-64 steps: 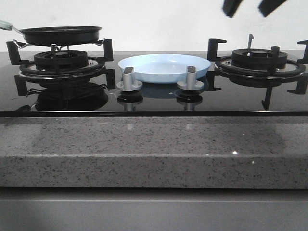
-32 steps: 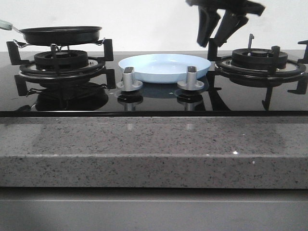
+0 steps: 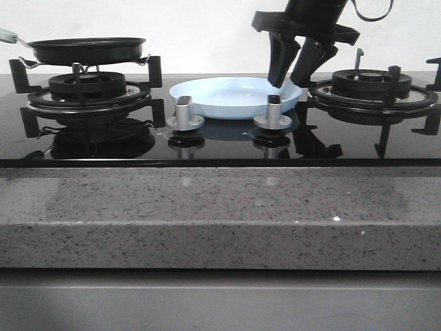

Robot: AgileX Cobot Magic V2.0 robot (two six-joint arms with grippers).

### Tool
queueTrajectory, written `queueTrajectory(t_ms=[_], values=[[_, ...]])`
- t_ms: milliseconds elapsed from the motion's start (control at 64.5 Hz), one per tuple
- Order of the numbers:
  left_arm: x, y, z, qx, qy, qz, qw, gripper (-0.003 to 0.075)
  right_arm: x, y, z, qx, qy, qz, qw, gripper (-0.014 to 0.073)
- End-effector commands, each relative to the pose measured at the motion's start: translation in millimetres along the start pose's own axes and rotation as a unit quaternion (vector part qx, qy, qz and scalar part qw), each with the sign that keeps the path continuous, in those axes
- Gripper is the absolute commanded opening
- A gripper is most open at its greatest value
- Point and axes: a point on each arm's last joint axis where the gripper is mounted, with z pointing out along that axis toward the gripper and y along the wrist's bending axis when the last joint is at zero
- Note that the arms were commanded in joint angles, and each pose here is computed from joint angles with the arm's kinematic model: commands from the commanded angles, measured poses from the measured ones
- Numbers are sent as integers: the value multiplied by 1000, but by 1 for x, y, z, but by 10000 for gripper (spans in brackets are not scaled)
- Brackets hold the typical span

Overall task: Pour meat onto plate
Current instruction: 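Lower the right gripper onto the light blue plate's rim and grip it, then lift the plate with the right gripper and tilt it toward the pan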

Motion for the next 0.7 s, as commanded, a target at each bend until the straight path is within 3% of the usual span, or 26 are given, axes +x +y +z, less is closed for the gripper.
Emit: queueTrajectory(t_ms=[0, 295, 341, 543, 682], values=[[-20, -1, -3, 1, -61, -8, 998, 491, -7, 8, -32, -7, -35, -12, 999, 358], [-20, -1, -3, 1, -61, -8, 998, 491, -5, 5, -20, -8, -22, -9, 1000, 345], [-20, -1, -3, 1, -61, -8, 998, 491, -5, 5, -19, -8, -21, -9, 1000, 298], [-20, -1, -3, 1, -61, -8, 998, 491, -5, 5, -20, -8, -18, -9, 1000, -72], [-20, -1, -3, 1, -61, -8, 998, 491, -3, 5, -21, -8, -11, -10, 1000, -60]])
